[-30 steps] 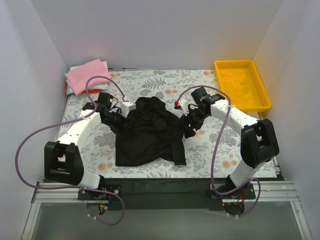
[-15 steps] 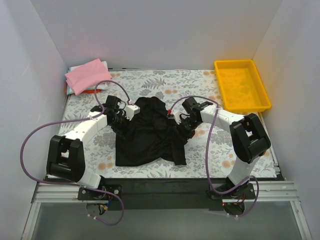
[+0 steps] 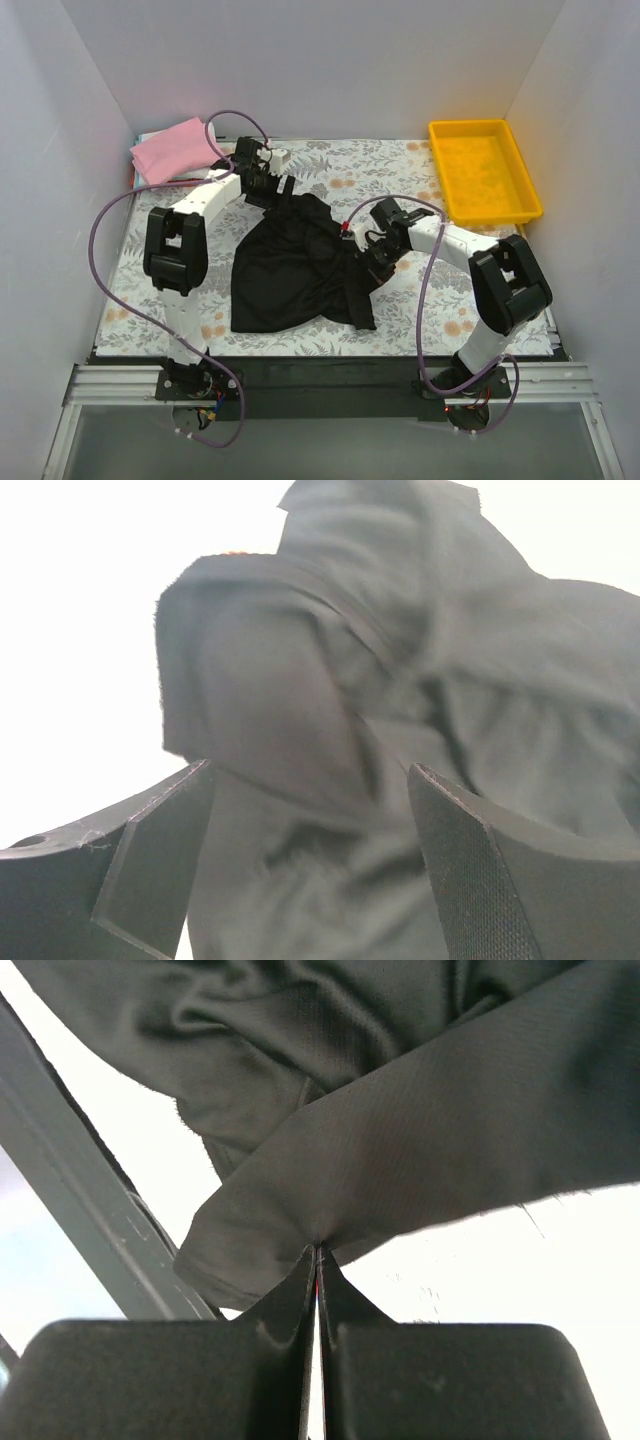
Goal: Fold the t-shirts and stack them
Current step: Flatten the tshirt out
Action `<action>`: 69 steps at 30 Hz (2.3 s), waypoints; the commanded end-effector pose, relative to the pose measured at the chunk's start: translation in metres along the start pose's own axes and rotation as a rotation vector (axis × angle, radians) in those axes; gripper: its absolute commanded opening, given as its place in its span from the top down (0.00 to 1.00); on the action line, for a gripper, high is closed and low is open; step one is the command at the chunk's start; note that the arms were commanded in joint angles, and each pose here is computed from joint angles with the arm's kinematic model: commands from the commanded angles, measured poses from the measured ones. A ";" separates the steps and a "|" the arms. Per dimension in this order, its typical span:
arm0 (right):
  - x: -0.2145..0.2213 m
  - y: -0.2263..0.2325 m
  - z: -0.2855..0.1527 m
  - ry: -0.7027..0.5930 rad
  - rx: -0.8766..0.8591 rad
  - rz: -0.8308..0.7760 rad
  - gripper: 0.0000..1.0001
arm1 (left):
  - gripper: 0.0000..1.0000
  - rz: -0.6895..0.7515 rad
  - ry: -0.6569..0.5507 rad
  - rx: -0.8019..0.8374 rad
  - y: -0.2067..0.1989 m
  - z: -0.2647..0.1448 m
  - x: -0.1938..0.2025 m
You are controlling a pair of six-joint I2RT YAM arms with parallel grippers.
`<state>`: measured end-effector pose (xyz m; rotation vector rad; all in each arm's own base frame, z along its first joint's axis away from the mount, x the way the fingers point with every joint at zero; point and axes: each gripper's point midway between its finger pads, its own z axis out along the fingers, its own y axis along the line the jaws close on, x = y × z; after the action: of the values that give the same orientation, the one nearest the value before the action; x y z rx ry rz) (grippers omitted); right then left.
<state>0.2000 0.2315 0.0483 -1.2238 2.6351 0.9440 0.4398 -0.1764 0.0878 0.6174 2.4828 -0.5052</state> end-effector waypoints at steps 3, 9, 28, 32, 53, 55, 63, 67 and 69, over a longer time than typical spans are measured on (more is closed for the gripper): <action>-0.004 -0.001 -0.027 -0.076 0.068 -0.026 0.99 | 0.26 -0.048 0.004 -0.163 0.038 0.018 -0.013; 0.002 -0.024 -0.037 -0.076 0.158 0.011 0.99 | 0.39 -0.037 0.052 -0.264 0.064 0.038 0.004; 0.013 -0.126 -0.131 -0.097 0.544 0.025 0.99 | 1.00 -0.049 0.139 -0.315 0.116 -0.083 0.077; -0.005 -0.139 -0.131 -0.098 0.538 0.010 0.99 | 1.00 -0.028 0.199 -0.299 0.097 -0.092 0.129; -0.046 -0.132 -0.101 -0.079 0.355 -0.003 0.58 | 0.67 0.212 0.377 -0.283 0.090 -0.148 0.221; -0.045 -0.132 -0.113 -0.123 0.341 0.011 0.46 | 0.59 0.206 0.293 -0.177 0.070 -0.148 0.199; -0.015 -0.141 -0.117 -0.098 0.277 0.105 0.46 | 0.46 0.354 0.026 0.021 0.025 -0.159 0.088; -0.028 -0.145 -0.108 -0.136 0.242 0.103 0.46 | 0.46 0.437 -0.022 0.132 -0.006 -0.148 0.063; -0.033 -0.152 -0.106 -0.141 0.249 0.079 0.46 | 0.46 0.467 -0.045 0.236 -0.024 -0.143 0.060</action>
<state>0.3418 0.1062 0.0690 -0.9379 2.6545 0.5971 0.3356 -0.0808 0.1636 1.1391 2.2477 -0.4173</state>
